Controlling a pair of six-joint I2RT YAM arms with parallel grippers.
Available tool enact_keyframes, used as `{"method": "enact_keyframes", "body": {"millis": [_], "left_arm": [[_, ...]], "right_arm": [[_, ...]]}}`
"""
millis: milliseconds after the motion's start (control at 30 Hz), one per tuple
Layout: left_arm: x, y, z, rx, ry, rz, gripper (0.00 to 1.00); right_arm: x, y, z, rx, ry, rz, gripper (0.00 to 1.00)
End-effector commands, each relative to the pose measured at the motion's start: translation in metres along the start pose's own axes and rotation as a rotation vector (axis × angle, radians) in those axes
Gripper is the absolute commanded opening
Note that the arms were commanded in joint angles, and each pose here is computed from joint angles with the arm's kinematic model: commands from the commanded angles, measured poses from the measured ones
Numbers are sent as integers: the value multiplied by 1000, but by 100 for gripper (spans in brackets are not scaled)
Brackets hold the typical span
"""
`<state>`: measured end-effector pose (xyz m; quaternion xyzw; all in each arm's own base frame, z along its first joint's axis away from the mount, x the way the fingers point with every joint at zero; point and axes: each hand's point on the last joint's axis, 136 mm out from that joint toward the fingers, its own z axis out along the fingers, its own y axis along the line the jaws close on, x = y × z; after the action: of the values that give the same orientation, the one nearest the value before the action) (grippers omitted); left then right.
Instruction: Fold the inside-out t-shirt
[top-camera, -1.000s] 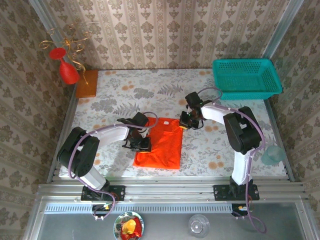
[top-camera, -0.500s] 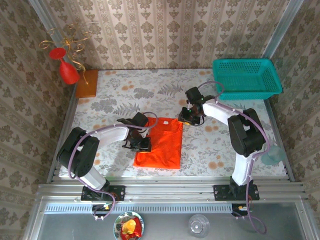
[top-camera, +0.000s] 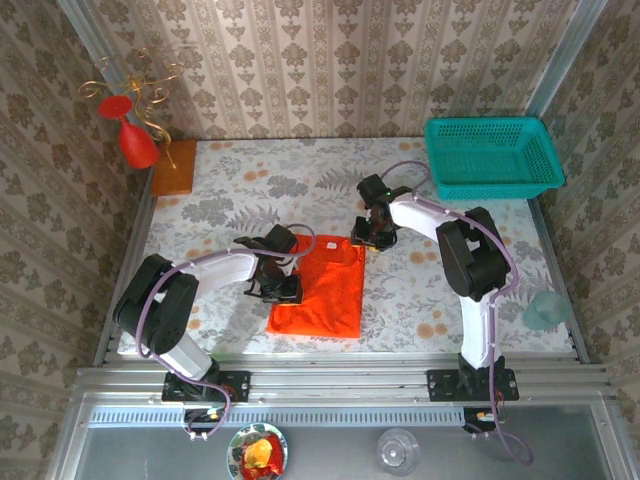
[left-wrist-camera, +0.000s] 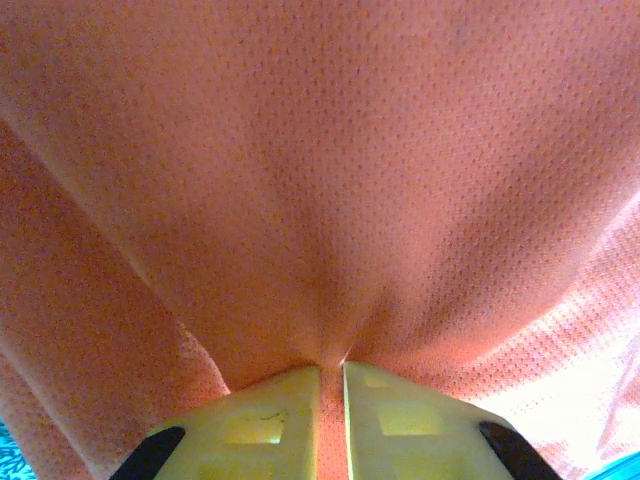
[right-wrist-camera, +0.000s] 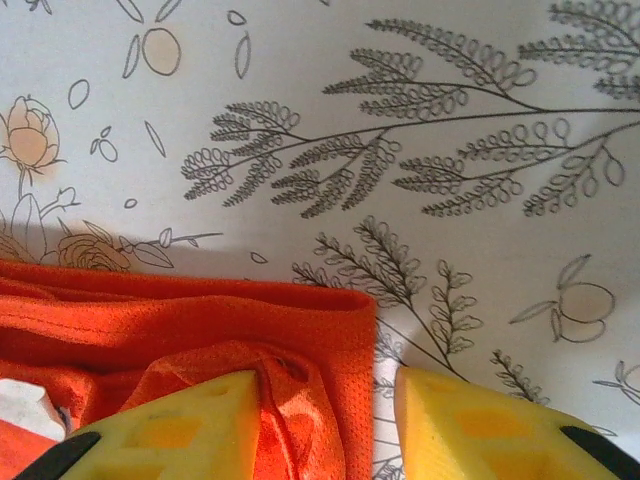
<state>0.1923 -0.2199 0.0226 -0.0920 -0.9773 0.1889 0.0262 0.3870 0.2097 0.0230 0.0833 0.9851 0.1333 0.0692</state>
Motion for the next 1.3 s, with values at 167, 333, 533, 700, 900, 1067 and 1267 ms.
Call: {"method": "enact_keyframes", "body": {"millis": [167,333,533,700,900,1067,1267], "left_arm": [[8,7,-2,-49,27,-15,16],[7,5,-2,-37,27,-15,16],[9,-2,1,-17,30,-10,14],[8,-18,8,18,27,-2,15],[0,-58,10,120,4,38,15],[-24,-88,-25,203,-123,97,23],[-75,-56,-82,166,-338,35,33]], "right_arm": [[16,-17,26,146,80,-30,39],[21,-14,34,131,97,-22,32],[16,-8,27,107,84,-24,22],[5,-12,15,87,77,-37,10],[-25,0,5,22,55,-111,0],[-37,17,7,-29,68,-184,0],[-36,22,5,-51,79,-209,0]]}}
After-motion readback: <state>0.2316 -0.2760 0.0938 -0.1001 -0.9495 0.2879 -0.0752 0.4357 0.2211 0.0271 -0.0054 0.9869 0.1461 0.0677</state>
